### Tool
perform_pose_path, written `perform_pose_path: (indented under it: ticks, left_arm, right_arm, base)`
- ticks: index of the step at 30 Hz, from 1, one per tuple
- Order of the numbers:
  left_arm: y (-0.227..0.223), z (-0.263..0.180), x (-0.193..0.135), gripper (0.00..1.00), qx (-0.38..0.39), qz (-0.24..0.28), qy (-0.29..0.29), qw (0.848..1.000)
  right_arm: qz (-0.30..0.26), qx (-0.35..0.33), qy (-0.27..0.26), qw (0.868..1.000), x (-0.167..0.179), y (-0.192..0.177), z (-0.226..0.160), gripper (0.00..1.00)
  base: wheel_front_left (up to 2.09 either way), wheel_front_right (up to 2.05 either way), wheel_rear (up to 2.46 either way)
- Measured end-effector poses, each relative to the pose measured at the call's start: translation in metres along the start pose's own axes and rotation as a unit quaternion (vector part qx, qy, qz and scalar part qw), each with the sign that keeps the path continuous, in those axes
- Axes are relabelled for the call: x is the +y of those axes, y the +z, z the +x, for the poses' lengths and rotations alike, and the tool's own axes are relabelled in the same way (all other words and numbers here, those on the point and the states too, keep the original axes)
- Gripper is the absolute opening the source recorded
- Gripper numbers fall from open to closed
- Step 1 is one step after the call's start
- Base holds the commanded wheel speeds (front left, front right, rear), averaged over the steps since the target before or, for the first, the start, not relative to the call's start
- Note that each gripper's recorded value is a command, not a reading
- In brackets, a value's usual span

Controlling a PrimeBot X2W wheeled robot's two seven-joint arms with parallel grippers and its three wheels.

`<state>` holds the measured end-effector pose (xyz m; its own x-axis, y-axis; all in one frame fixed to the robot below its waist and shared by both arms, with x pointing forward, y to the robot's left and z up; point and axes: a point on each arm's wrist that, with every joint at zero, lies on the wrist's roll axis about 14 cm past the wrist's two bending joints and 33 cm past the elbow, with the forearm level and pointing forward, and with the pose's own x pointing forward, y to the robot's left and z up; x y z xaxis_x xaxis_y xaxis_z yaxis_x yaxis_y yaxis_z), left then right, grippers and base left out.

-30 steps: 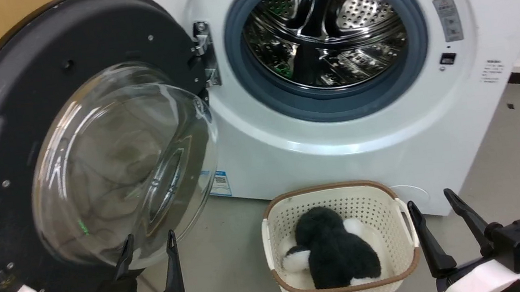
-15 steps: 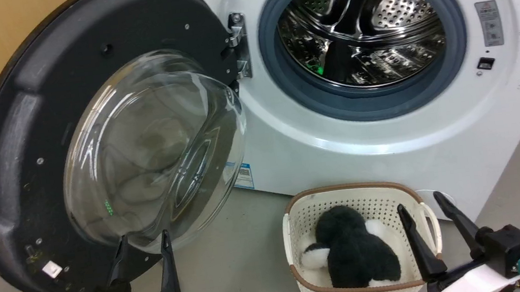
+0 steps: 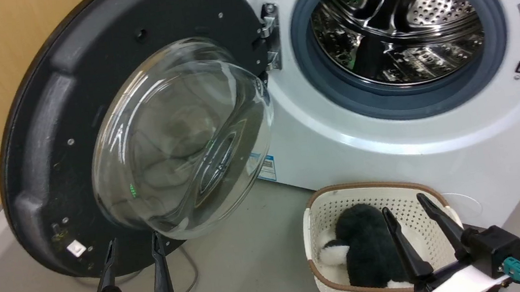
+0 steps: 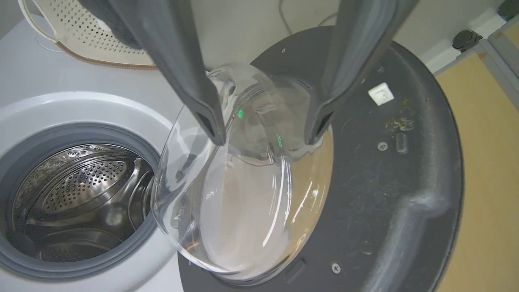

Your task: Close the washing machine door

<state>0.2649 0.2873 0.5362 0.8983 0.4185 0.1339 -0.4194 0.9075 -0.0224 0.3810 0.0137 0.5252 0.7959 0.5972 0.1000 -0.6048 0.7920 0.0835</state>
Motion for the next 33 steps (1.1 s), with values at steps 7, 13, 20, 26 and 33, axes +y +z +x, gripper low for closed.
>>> perform_pose_path:
  ticks: [7, 13, 20, 26, 33]
  left_arm:
    - [0.002, -0.008, 0.013, 1.00, -0.005, 0.003, 0.025, 1.000]
    - [0.004, -0.014, 0.024, 1.00, -0.010, 0.006, 0.042, 0.999]
    - [0.003, -0.023, 0.035, 1.00, -0.011, 0.011, 0.062, 0.998]
    - [0.006, -0.028, 0.043, 1.00, -0.018, 0.005, 0.076, 0.997]
    - [0.011, -0.034, 0.054, 1.00, -0.029, 0.002, 0.096, 0.995]
  right_arm:
    - [0.009, 0.001, 0.026, 1.000, 0.015, -0.003, 0.009, 1.00]
    - [0.016, -0.006, 0.048, 0.999, 0.028, -0.003, 0.018, 1.00]
    - [0.030, -0.008, 0.068, 0.997, 0.041, -0.004, 0.023, 1.00]
    - [0.040, -0.010, 0.082, 0.996, 0.050, -0.006, 0.026, 1.00]
    - [0.051, -0.009, 0.107, 0.993, 0.065, -0.008, 0.029, 1.00]
  base:
    - [0.00, 0.00, 0.00]
    - [0.00, 0.00, 0.00]
    - [0.00, 0.00, 0.00]
    - [0.00, 0.00, 0.00]
    - [0.00, 0.00, 0.00]
